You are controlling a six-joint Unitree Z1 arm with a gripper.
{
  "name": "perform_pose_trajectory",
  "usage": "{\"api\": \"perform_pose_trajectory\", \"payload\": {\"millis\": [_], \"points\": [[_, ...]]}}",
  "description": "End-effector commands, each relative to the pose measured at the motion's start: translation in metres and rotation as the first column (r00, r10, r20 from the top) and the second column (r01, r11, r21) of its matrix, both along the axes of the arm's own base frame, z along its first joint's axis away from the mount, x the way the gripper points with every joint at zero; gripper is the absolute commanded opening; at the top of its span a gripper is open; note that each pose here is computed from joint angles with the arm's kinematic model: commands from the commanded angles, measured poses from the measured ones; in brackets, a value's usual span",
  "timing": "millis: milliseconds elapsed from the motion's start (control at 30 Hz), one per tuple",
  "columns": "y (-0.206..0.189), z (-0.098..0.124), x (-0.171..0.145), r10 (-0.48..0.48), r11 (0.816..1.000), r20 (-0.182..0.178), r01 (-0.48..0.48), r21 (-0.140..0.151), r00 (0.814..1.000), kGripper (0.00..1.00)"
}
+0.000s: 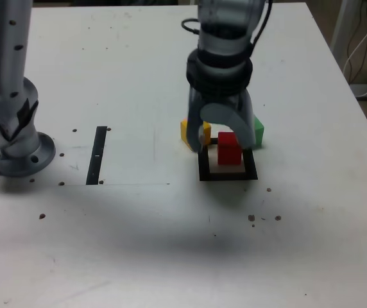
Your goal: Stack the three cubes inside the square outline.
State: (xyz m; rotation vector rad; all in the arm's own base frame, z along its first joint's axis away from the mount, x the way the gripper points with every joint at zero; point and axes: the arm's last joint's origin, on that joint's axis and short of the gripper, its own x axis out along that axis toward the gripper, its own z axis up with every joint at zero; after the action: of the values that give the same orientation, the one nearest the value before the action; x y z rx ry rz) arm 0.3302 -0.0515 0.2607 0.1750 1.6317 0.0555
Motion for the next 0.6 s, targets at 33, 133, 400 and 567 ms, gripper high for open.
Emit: {"api": "perform_pose_trajectory", "payload": {"millis": [33,133,400,567], "points": [[0.006,0.012,-0.012,0.01,1.0,0.012,-0.01,0.014,1.0,0.99],[0.015,0.013,-0.02,0.032,0.999,0.001,-0.032,0.024,0.999,0.99],[0.048,-0.001,-0.037,0.141,0.99,-0.038,-0.14,0.019,0.989,0.98],[0.064,-0.003,-0.039,0.217,0.976,-0.039,-0.217,0.005,0.975,0.96]]}}
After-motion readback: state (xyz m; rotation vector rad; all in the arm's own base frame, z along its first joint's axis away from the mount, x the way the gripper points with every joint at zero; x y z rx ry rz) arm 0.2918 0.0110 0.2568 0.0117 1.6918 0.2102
